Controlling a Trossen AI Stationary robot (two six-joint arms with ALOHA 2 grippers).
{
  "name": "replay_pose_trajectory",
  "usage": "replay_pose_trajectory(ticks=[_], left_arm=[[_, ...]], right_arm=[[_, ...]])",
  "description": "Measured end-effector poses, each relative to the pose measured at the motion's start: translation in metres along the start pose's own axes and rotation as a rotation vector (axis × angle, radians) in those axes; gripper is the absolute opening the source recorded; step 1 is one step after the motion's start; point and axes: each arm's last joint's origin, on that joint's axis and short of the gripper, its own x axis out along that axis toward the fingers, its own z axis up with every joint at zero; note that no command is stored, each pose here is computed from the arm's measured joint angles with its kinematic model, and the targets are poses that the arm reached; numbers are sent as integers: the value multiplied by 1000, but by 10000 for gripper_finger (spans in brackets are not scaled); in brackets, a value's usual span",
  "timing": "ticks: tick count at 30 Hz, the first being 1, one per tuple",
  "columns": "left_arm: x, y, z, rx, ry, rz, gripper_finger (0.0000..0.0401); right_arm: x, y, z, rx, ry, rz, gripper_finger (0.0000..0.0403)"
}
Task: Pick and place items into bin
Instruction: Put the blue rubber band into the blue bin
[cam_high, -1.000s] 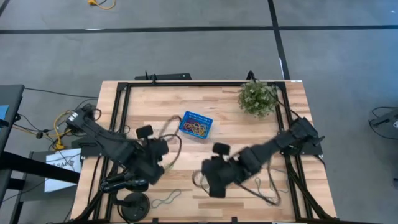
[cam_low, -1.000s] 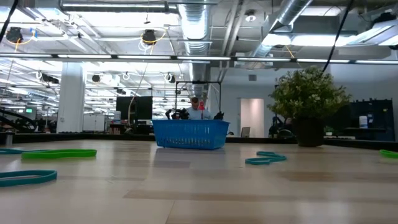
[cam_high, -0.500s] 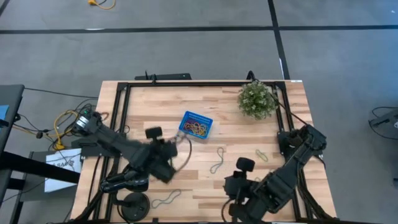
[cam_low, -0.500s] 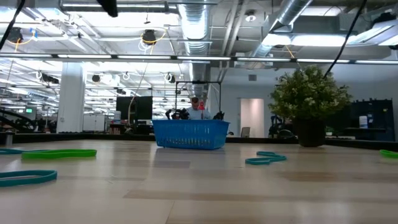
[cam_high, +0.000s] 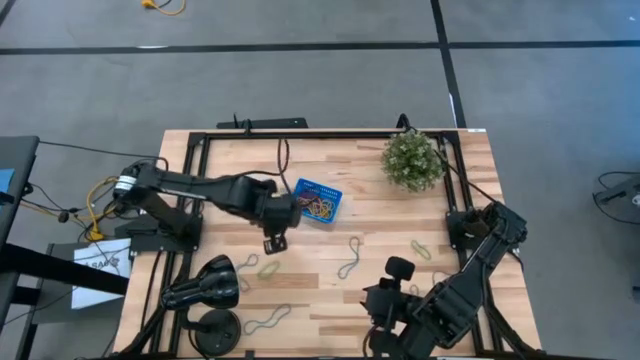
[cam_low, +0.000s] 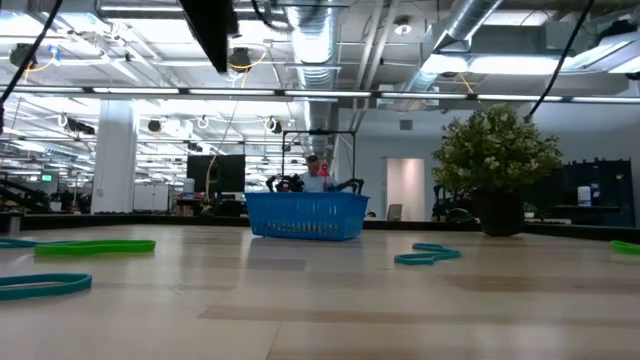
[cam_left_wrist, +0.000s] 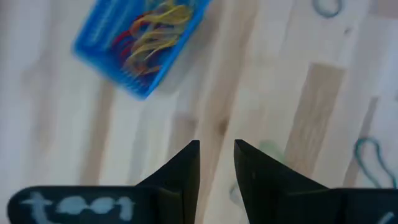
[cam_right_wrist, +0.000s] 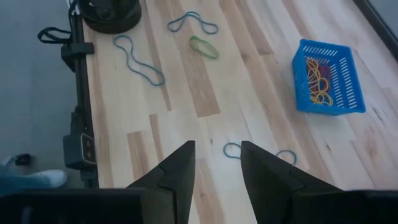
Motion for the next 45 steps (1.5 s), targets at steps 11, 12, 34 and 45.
replay_pose_trajectory(ticks=[11,12,34,45], left_arm=[[88,44,-56,-11,342,-93,88],[94,46,-57,-15,310,-139,88],[151,31,-121,-29,381,-228,88],[148,4,-121,-3,307,-187,88]], right_arm=[[0,-1,1,15,-33,-28,123],[0,-1,1,8,-40,-34,123],[6,-13,2,-50,7,-108,123],[15,-26,9,-41,36,-159,123]])
